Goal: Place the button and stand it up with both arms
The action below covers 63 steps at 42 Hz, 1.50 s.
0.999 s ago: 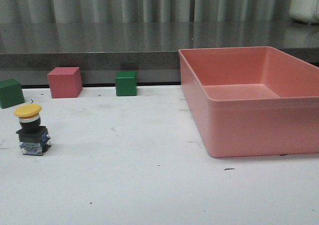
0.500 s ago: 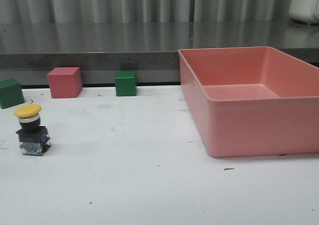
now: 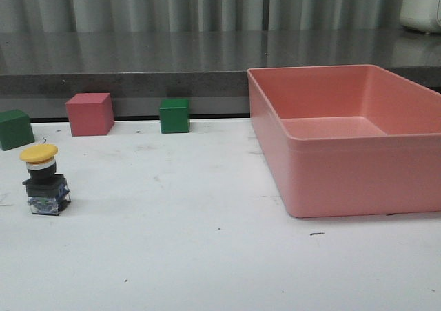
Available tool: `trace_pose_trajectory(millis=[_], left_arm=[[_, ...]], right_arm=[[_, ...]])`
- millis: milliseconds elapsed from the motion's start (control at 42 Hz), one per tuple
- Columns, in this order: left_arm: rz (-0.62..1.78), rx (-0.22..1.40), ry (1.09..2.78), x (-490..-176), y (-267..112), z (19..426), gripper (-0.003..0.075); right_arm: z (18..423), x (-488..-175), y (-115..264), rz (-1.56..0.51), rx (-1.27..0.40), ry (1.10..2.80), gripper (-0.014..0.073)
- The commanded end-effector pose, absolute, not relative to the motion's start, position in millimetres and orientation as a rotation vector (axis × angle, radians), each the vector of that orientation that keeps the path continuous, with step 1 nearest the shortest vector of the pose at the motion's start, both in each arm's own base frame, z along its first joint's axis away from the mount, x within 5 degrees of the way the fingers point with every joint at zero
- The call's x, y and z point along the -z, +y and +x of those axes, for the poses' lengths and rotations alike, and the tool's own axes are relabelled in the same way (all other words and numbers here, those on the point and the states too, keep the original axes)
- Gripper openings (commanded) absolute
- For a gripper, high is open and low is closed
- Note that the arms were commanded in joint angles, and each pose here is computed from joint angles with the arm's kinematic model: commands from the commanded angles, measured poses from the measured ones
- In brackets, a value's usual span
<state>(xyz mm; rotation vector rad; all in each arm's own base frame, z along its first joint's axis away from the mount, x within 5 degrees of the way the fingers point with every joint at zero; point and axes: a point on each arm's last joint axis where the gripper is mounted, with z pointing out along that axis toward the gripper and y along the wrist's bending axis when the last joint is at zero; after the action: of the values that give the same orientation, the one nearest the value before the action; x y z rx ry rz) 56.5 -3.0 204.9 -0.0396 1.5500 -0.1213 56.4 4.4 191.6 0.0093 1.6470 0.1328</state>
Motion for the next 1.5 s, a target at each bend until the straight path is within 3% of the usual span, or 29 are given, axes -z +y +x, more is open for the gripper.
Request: trace_pose_trajectory(millis=[0, 1475], left_arm=[[-0.046, 0.132, 1.46, -208.9, -2.7, 54.9, -0.002], [-0.046, 0.132, 1.46, -208.9, -2.7, 54.9, -0.002]], right_arm=[[54.9, -203.5, 4.3, 0.005, -0.131, 1.516, -0.0065], [54.5, -209.5, 2.9, 0.008, -0.099, 1.449, -0.0067]])
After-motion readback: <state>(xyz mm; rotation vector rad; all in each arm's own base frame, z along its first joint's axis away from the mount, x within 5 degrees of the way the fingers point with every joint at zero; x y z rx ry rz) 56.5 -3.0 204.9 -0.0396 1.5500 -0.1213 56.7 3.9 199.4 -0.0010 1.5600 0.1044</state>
